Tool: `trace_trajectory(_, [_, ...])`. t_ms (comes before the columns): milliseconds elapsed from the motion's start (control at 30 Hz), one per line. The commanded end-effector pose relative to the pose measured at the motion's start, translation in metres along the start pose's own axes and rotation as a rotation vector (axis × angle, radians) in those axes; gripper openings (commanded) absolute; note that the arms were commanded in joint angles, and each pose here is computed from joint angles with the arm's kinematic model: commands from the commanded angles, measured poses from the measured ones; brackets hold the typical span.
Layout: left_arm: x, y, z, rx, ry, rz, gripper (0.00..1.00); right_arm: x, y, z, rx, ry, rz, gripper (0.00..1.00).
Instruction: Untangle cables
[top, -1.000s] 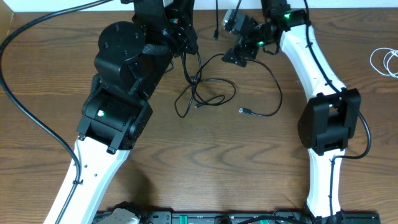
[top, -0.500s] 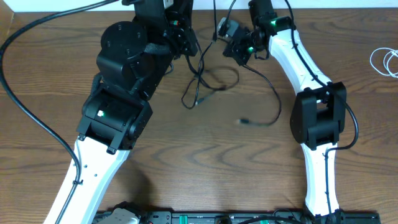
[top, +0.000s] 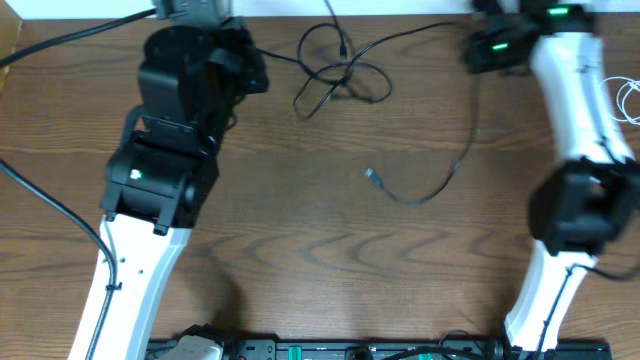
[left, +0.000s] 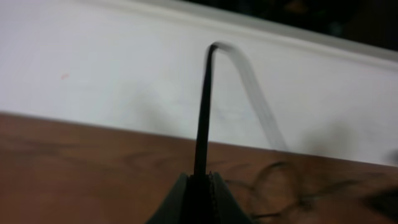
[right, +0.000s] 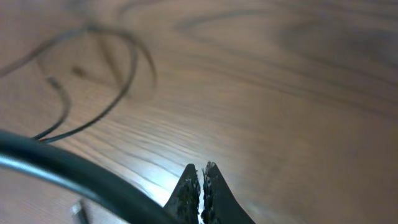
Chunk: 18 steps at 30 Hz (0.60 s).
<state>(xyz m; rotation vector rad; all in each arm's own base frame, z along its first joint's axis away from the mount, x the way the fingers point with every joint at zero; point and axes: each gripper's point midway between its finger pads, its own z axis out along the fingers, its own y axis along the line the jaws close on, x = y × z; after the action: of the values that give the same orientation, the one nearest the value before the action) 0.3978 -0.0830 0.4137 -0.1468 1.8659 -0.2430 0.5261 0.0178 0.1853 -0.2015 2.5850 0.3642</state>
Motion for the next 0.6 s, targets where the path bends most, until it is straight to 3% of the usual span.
trace_trajectory(0, [-0.004,0.031,-0.001,-0.094,-0.004,-0.022,0.07,-0.004,-0.038,-0.050,0.072,-0.067,0.157,0.01])
trace_trajectory(367, [0.001,0.075,0.001,-0.207,0.037,-0.021,0.07,0.026,-0.108,-0.091,0.209,-0.059,0.395,0.01])
trace_trajectory(567, [0.007,0.117,0.000,-0.339,0.066,-0.038,0.07,0.041,-0.131,-0.102,0.259,-0.043,0.470,0.01])
